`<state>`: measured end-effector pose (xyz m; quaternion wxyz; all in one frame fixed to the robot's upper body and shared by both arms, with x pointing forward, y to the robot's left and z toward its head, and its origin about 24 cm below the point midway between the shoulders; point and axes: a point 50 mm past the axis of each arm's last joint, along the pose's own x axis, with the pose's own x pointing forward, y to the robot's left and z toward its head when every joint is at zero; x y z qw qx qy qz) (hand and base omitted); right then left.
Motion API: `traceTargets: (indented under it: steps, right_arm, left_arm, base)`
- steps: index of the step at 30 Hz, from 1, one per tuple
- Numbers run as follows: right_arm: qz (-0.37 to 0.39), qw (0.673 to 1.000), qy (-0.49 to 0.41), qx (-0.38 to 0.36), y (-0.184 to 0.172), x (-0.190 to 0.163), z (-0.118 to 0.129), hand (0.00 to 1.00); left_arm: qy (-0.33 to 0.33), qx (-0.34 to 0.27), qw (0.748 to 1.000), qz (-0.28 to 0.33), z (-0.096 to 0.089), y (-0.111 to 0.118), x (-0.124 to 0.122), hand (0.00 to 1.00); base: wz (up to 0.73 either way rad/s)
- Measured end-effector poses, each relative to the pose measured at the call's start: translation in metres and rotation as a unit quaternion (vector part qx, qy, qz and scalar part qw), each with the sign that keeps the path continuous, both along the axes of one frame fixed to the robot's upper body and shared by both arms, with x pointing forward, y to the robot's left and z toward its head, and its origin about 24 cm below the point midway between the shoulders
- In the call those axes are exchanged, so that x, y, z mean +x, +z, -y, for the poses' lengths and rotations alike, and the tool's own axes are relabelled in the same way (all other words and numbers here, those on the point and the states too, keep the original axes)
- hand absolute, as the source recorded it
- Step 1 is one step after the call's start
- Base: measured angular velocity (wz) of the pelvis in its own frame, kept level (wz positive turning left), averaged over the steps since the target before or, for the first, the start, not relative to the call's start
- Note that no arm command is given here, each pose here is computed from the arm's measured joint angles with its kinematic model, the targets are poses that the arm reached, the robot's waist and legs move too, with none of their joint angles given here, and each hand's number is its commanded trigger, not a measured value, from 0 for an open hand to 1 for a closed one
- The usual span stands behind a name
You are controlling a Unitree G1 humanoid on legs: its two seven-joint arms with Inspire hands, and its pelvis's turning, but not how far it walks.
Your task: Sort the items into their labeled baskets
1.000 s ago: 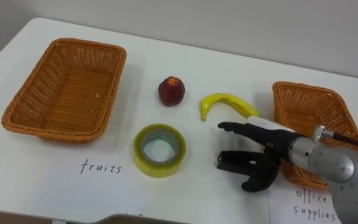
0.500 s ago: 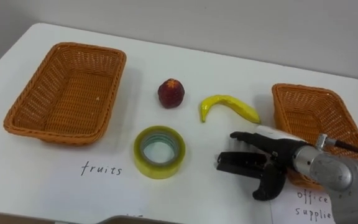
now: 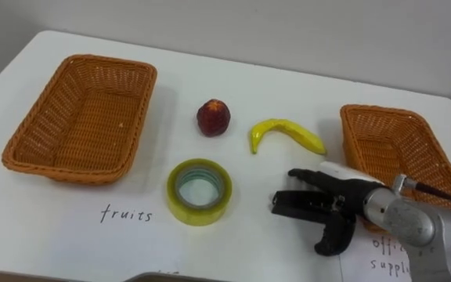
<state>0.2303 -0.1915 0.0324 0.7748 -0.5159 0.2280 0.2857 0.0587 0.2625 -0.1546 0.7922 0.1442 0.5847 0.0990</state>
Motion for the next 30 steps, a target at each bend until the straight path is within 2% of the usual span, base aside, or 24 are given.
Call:
traceTargets:
  steps: [5,24,26,27,30]
  right_arm:
    - [0.008,1.000,-0.010,0.014,-0.0013,0.0005,-0.0063,0.00]
    - [0.020,0.999,-0.028,-0.015,-0.0042,0.0016,-0.0088,0.00]
    - [0.020,0.999,-0.031,-0.016,-0.0048,0.0018,-0.0088,0.70]
    - [0.019,0.999,-0.033,-0.016,-0.0061,0.0017,-0.0087,1.00]
    - [0.014,0.999,-0.030,-0.017,-0.0085,0.0017,-0.0102,1.00]
  left_arm:
    - [0.003,0.004,1.000,0.001,0.0018,-0.0005,0.0001,0.00]
    - [0.007,0.003,1.000,0.003,0.0070,-0.0016,0.0017,0.00]
    - [0.008,0.006,1.000,0.001,0.0068,-0.0017,0.0012,0.00]
    - [0.009,0.007,1.000,-0.001,0.0067,-0.0017,0.0008,0.00]
    - [0.010,0.007,1.000,-0.002,0.0065,-0.0017,0.0007,0.00]
  base:
    - [-0.01]
    - [0.02]
    - [0.00]
    - [0.00]
    - [0.00]
